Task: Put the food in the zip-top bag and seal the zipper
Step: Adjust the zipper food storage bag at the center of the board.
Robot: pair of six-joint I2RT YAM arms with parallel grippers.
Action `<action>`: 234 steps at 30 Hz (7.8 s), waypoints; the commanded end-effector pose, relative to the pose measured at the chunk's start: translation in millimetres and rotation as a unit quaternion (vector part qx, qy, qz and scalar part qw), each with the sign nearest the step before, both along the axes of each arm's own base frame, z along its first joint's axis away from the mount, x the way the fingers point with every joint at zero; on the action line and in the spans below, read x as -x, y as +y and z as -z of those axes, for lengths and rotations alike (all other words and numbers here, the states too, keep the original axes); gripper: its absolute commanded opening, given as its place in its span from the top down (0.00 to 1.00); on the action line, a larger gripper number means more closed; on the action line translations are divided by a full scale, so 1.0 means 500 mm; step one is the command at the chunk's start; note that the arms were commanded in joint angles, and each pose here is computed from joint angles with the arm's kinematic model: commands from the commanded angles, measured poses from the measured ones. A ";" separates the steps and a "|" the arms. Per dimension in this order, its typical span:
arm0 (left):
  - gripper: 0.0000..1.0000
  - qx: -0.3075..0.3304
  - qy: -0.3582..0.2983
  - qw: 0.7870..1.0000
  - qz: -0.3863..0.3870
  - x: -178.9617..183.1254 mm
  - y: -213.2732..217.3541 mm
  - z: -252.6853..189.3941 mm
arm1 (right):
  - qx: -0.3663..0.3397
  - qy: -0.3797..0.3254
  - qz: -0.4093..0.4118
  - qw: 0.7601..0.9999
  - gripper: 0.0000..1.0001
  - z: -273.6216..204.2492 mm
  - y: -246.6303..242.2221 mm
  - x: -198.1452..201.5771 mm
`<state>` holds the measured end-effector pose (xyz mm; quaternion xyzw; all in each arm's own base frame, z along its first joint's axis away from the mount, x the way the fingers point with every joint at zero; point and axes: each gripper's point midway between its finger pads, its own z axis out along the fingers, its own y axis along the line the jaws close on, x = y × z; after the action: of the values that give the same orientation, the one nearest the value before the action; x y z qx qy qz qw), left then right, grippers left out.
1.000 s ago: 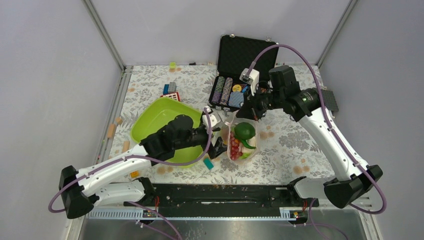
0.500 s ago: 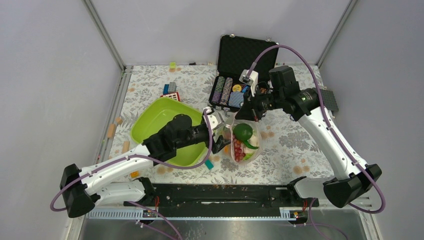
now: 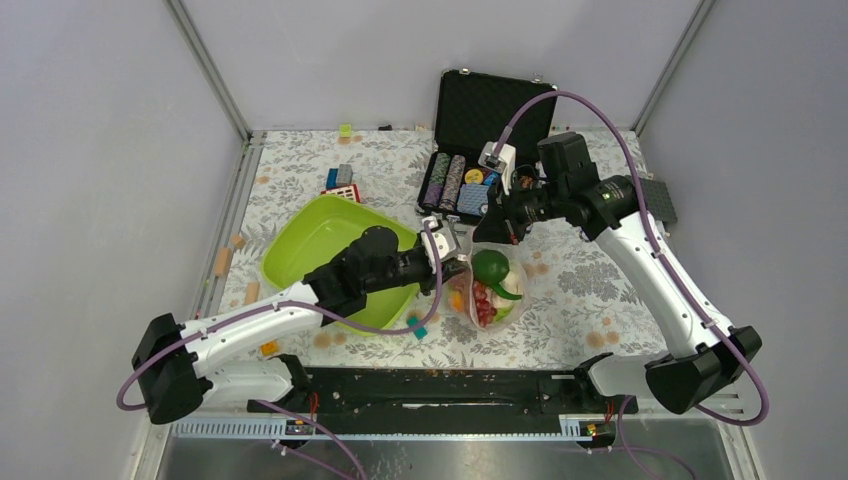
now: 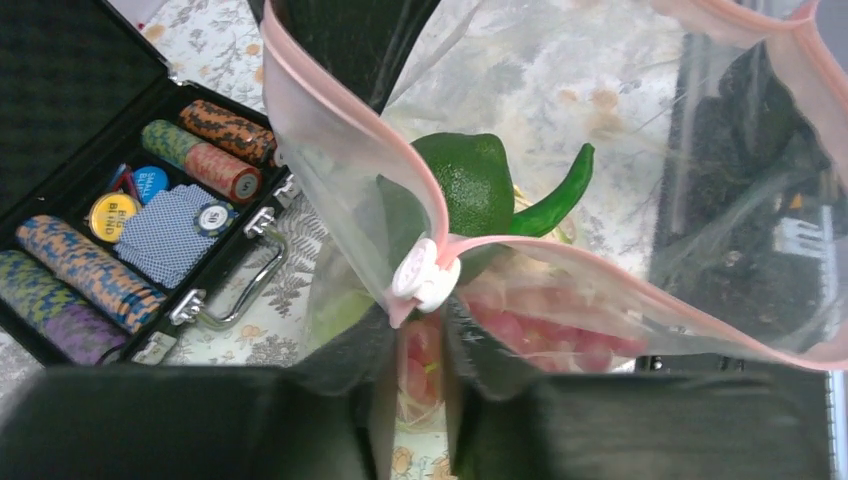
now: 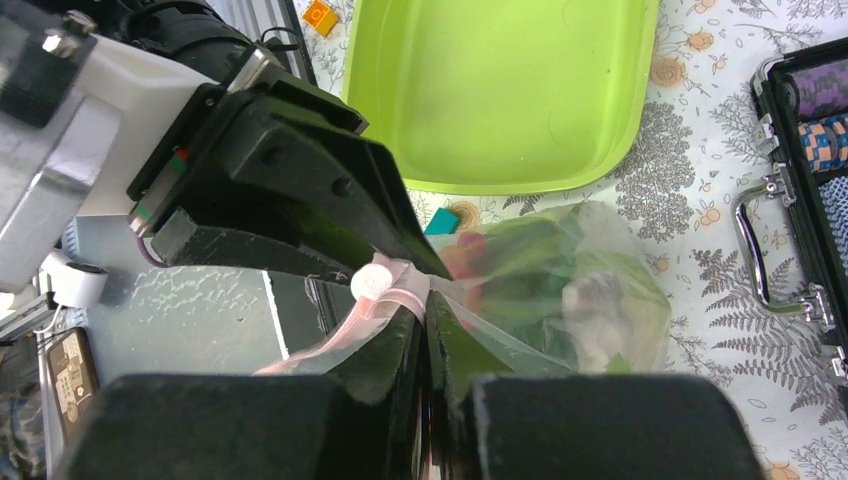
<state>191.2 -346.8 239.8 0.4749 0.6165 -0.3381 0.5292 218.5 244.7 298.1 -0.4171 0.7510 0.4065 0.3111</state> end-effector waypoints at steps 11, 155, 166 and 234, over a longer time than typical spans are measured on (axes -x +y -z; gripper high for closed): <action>1.00 0.129 0.034 0.991 0.000 0.037 0.013 -0.105 | 0.020 0.012 0.156 0.987 0.41 -0.006 -0.053 -0.029; 1.00 0.168 0.052 0.970 -0.171 0.046 0.063 -0.092 | -0.067 -0.195 -0.051 0.977 0.25 -0.042 -0.045 0.123; 1.00 0.168 0.054 0.970 -0.165 0.048 0.062 -0.101 | 0.065 -0.166 -0.063 0.982 0.58 0.081 -0.031 0.110; 0.76 0.210 -0.058 0.971 0.101 0.051 -0.004 -0.154 | 0.030 -0.141 0.048 0.988 1.00 0.020 -0.038 0.091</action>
<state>178.7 -348.7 271.5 0.4254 0.5153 -0.4555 0.5883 167.8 223.3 269.5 -0.4488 0.7389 0.3087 0.3966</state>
